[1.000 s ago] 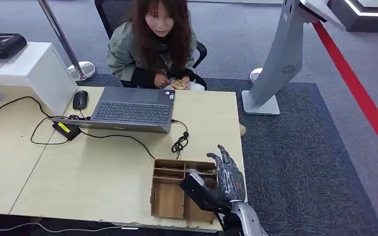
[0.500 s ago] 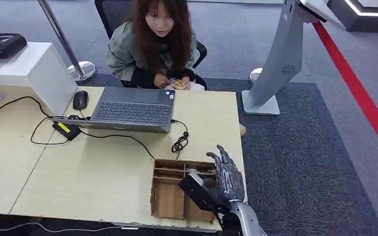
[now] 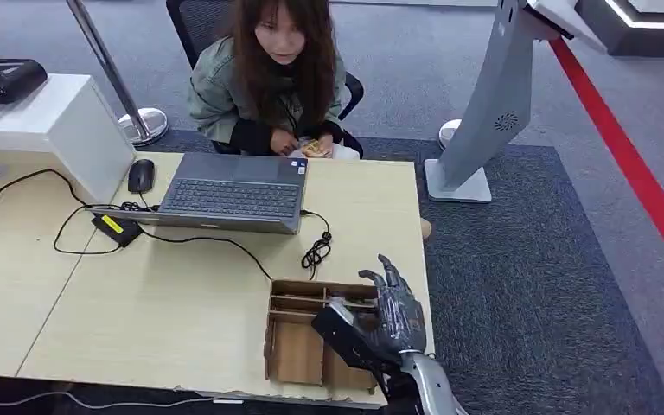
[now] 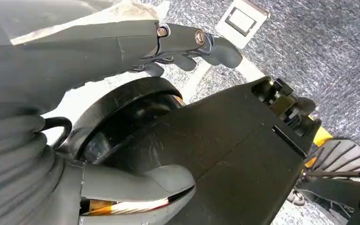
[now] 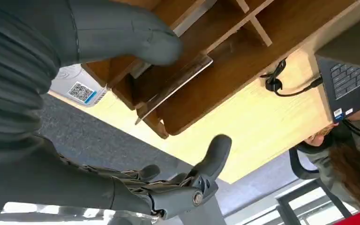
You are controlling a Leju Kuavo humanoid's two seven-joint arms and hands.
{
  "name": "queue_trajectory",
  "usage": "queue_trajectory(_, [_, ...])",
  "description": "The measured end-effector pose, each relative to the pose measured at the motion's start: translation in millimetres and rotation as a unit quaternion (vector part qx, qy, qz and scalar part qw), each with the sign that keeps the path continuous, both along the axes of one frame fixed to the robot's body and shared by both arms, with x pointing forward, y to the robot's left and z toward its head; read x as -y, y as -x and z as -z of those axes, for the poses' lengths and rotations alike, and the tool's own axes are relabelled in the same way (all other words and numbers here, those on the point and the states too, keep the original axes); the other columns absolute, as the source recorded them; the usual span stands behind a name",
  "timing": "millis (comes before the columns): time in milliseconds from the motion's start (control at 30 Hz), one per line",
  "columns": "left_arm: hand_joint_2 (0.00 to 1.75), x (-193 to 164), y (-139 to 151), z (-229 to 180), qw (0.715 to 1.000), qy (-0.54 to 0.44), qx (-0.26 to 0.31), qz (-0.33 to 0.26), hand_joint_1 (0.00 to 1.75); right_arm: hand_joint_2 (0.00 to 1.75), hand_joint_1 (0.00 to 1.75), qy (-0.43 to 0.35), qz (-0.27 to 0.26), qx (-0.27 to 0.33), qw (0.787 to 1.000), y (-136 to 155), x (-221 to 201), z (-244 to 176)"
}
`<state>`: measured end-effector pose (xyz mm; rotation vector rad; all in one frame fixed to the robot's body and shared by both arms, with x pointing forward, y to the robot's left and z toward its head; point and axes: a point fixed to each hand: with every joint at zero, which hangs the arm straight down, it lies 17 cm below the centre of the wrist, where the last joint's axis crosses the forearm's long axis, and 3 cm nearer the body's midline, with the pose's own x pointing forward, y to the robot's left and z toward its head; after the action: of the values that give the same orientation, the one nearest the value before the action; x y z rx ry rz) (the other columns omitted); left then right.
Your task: Pass the card to the sensor for recognition and then transmit it.
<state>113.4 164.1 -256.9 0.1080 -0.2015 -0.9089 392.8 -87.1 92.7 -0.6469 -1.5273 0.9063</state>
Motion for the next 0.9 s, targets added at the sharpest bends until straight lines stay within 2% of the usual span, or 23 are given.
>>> queue_trajectory(400, [1.75, -0.5, -0.4, 0.2, 1.0, 0.002, 0.002, 0.004, 0.0, 1.75, 1.1, 0.002, 0.001, 0.001, 1.0, -4.9, -1.4, -0.1])
queue_trajectory(500, [1.75, -1.2, -0.4, 0.3, 1.0, 0.002, 0.002, 0.005, 0.0, 1.75, 1.22, 0.003, 0.001, 0.001, 1.0, -6.1, -2.1, 0.4])
queue_trajectory(533, [1.75, -1.5, -0.5, 0.4, 1.0, 0.001, 0.002, 0.005, 0.0, 1.75, 1.33, 0.002, 0.001, 0.001, 1.0, -6.5, -2.6, 0.3])
queue_trajectory(900, [1.75, -2.3, -0.7, 0.5, 1.0, 0.0, 0.003, 0.007, 0.0, 1.75, 1.43, -0.004, 0.005, 0.001, 1.0, -9.7, -2.3, 1.4])
